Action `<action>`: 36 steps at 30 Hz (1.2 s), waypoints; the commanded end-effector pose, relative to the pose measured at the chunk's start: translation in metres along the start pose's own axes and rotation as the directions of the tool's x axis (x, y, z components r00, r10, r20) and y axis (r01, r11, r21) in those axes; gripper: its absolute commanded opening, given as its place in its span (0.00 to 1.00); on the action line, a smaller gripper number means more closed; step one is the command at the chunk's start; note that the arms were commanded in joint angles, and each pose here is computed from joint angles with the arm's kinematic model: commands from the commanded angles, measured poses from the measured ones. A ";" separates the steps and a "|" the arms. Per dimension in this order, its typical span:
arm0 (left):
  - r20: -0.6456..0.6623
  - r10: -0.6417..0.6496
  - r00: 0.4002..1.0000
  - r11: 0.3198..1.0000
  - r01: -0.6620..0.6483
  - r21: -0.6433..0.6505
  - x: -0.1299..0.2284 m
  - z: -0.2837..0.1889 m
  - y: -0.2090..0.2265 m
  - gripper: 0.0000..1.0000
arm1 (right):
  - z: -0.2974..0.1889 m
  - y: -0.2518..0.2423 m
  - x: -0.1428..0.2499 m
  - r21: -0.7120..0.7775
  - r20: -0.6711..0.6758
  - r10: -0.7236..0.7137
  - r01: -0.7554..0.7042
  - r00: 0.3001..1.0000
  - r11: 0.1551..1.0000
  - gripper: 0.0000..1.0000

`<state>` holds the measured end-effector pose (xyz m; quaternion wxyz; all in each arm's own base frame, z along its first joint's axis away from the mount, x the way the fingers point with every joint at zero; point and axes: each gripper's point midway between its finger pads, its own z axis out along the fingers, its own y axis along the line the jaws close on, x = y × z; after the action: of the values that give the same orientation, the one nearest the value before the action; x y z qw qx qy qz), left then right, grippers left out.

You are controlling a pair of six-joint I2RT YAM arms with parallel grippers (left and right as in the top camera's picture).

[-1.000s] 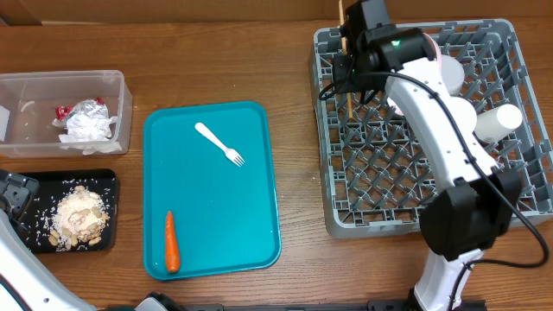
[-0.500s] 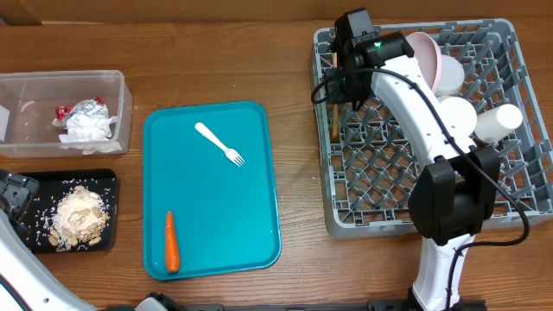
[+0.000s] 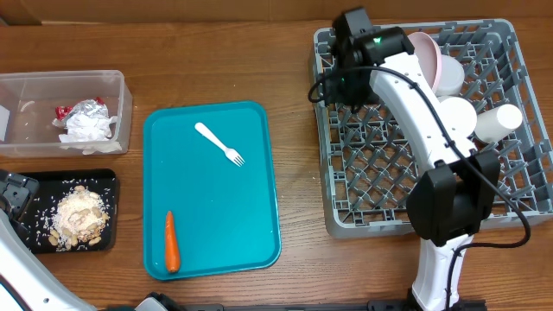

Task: Sort waste into correct bins and load items into the dishwasher rack
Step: 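Release the chopstick and move the right gripper left over the white fork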

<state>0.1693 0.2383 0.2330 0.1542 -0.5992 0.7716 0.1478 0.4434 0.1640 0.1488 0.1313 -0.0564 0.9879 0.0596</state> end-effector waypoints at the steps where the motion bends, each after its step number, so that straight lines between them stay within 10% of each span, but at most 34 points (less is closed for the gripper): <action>1: 0.013 -0.015 1.000 1.000 0.015 0.011 -0.005 -0.004 -0.002 1.00 | -0.050 0.061 -0.016 -0.103 0.147 -0.063 0.078 0.987 0.992 0.84; 14: 0.013 -0.016 1.000 1.000 0.015 0.011 -0.005 -0.004 -0.002 1.00 | 0.032 0.203 0.015 -0.185 0.196 -0.321 0.356 0.927 0.916 0.94; 36: 0.013 -0.015 1.000 1.000 0.015 0.011 -0.005 -0.004 -0.002 1.00 | 0.137 0.246 0.082 -0.136 0.053 -0.458 0.461 0.887 0.877 0.84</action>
<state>0.1693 0.2383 0.2330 0.1542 -0.5992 0.7716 0.1478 0.3691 0.4167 0.0386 0.1527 -0.2945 0.9369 0.1099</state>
